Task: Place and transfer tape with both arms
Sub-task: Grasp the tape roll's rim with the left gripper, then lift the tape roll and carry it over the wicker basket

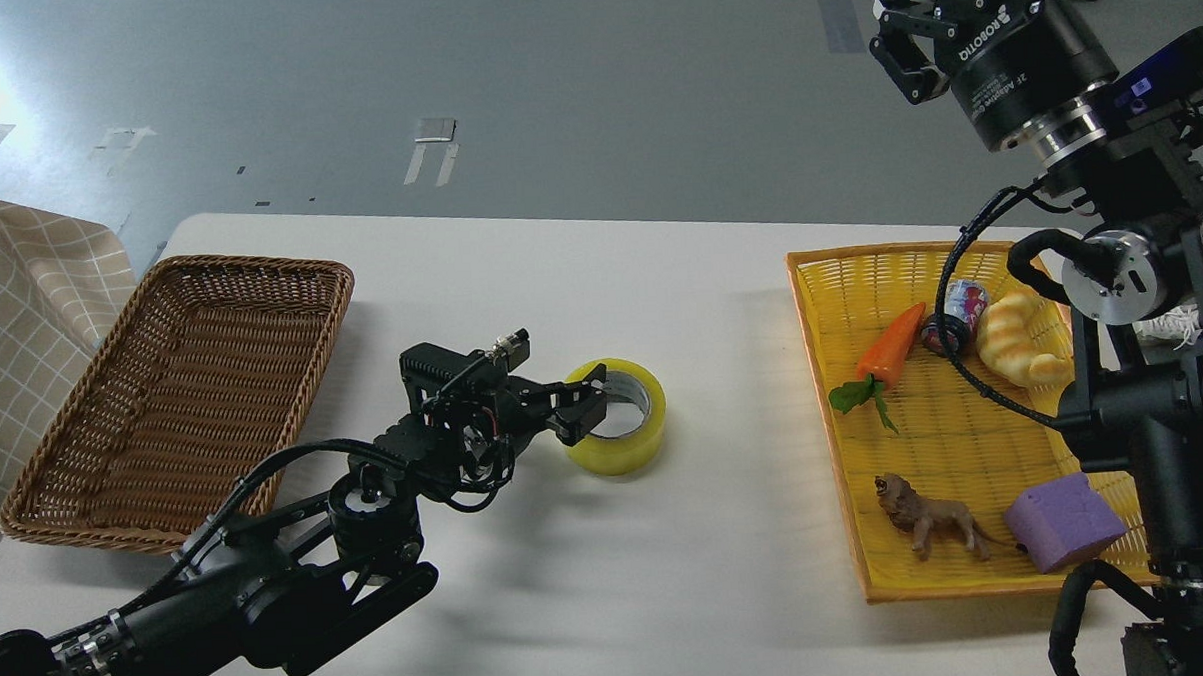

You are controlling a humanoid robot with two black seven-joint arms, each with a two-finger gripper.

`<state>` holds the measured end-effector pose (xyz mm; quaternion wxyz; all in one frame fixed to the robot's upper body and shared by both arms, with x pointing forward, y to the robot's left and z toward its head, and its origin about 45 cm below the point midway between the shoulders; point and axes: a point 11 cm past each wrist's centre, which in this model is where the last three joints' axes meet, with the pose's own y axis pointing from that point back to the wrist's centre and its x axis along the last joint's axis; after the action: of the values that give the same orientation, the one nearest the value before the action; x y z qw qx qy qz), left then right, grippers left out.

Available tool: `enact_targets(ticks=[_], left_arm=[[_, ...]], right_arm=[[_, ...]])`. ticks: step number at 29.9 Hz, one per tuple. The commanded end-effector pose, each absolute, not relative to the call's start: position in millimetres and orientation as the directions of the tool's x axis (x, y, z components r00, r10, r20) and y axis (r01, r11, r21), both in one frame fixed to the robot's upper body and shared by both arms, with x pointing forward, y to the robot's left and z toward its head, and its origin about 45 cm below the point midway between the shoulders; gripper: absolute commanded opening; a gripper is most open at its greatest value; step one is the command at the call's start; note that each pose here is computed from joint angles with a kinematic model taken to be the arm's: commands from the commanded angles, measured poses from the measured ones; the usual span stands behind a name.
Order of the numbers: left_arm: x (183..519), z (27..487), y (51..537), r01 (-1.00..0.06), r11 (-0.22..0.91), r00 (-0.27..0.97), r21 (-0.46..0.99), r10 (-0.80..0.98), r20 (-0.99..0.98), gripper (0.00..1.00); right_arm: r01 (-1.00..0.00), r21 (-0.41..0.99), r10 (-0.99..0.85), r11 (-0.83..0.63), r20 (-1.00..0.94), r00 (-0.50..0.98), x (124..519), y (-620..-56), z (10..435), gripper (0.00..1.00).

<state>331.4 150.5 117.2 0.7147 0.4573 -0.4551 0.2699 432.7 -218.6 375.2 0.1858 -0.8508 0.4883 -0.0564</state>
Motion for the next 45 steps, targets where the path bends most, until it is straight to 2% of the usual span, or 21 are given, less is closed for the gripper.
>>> enact_targets(ticks=[1, 13, 17, 28, 30, 32, 35, 39, 42, 43, 45], left_arm=[[331.1, 116.8, 148.5, -0.8, 0.439, 0.443, 0.41, -0.029, 0.896, 0.96], [330.2, 117.3, 140.4, -0.777, 0.464, 0.458, 0.425, -0.044, 0.888, 0.96], [330.7, 113.5, 143.0, -0.769, 0.46, 0.472, 0.443, -0.057, 0.879, 0.87], [328.0, 107.5, 145.1, -0.746, 0.454, 0.506, 0.487, -0.088, 0.858, 0.87], [327.7, 107.6, 143.7, -0.741, 0.461, 0.509, 0.489, -0.091, 0.856, 0.77], [326.9, 105.9, 144.6, -0.733, 0.458, 0.52, 0.504, -0.102, 0.848, 0.56], [326.9, 104.9, 145.4, -0.717, 0.456, 0.553, 0.528, -0.09, 0.828, 0.34], [327.7, 105.2, 146.1, -0.707, 0.456, 0.566, 0.54, -0.091, 0.819, 0.25], [328.2, 106.8, 145.5, -0.706, 0.459, 0.564, 0.539, -0.094, 0.82, 0.11], [328.2, 106.6, 145.4, -0.702, 0.459, 0.569, 0.544, -0.098, 0.817, 0.03], [329.0, 107.1, 146.1, -0.7, 0.457, 0.572, 0.549, -0.103, 0.814, 0.0]], right_arm=[[-0.813, -0.366, -0.854, -0.452, -0.086, 0.514, 432.6, -219.9, 372.7, 1.0], [-0.829, -0.345, -0.863, -0.44, -0.094, 0.497, 434.1, -225.2, 365.1, 1.0], [-0.835, -0.341, -0.868, -0.432, -0.094, 0.488, 434.4, -228.3, 363.8, 1.0], [-0.841, -0.332, -0.872, -0.428, -0.093, 0.48, 435.1, -232.2, 361.2, 1.0], [-0.846, -0.325, -0.875, -0.424, -0.093, 0.474, 435.8, -234.6, 359.0, 1.0], [-0.848, -0.32, -0.876, -0.423, -0.093, 0.473, 435.9, -235.4, 357.8, 1.0], [-0.847, -0.322, -0.876, -0.423, -0.093, 0.473, 435.9, -235.4, 358.0, 1.0], [-0.849, -0.32, -0.877, -0.421, -0.095, 0.471, 435.8, -235.8, 357.3, 1.0], [-0.85, -0.317, -0.877, -0.42, -0.098, 0.47, 435.4, -235.8, 355.1, 1.0], [-0.851, -0.317, -0.878, -0.42, -0.097, 0.469, 435.4, -236.3, 355.2, 1.0], [-0.854, -0.313, -0.879, -0.416, -0.101, 0.465, 435.4, -236.6, 353.5, 1.0]])
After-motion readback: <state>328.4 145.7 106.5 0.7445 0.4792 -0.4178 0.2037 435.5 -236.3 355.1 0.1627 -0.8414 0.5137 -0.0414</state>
